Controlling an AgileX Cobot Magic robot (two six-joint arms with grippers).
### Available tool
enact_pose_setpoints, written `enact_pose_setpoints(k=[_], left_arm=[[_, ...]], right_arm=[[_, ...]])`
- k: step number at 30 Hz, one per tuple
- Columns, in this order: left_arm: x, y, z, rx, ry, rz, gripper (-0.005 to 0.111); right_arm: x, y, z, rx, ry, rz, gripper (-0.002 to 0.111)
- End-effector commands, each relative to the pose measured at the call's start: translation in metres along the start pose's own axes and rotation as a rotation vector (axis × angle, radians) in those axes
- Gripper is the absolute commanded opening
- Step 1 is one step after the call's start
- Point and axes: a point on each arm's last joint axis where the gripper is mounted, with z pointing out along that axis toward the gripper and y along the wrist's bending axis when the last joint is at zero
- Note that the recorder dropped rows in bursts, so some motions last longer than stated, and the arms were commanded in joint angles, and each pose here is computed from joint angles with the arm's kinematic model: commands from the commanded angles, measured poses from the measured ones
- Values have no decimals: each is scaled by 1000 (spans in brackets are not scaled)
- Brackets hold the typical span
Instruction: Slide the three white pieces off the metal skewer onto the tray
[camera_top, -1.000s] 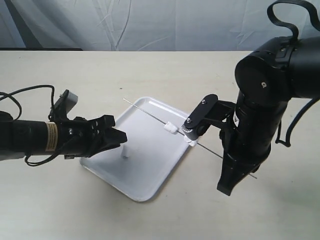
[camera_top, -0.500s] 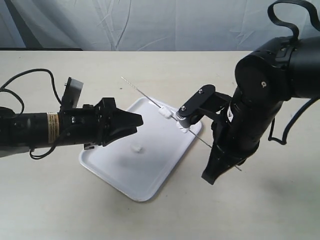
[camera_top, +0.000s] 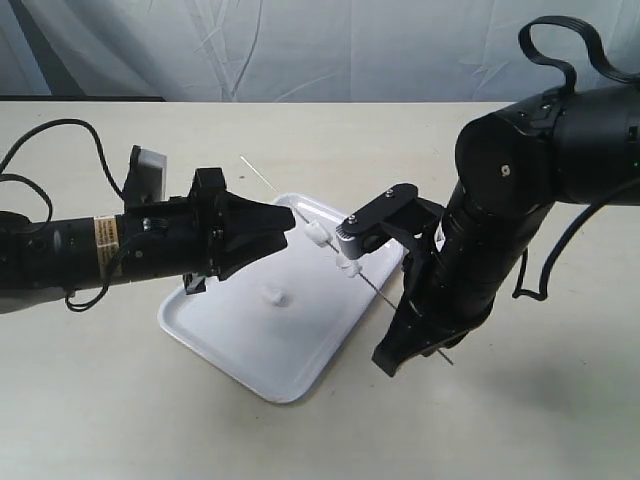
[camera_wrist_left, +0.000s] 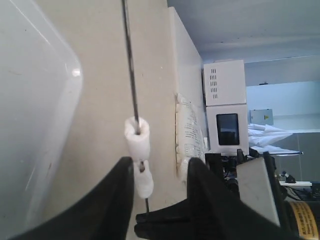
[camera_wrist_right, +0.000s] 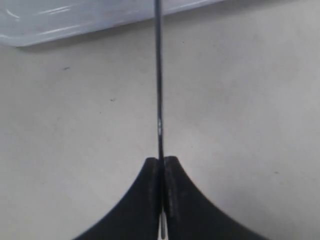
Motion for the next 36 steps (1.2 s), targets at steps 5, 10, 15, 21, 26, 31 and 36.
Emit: enact_pose_setpoints(k=[5,10,15,21,26,31,36], left_arm=[[1,0,19,-47,28,-15,35],[1,4,27,-50,44,-24,35],[2,10,30,-67,47,-32,35],[1,9,30,-63,36,-37,35],[1,9,30,-61,35,-38,30],[1,9,30,-59,37,-37,27],[1,9,30,-61,38,-32,22]], right_arm=[[-1,5,1,-46,-12,-14,-1],[0,5,1,-53,-10,-24,-1],[0,5,1,-56,-7,-32,-1],[0,7,0,-69,-4,-27,-1],[1,7,0,-77,0,-39,-1],[0,7,0,-76,-2,-39,-1],[0,7,0,-76,-4,-39,-1]])
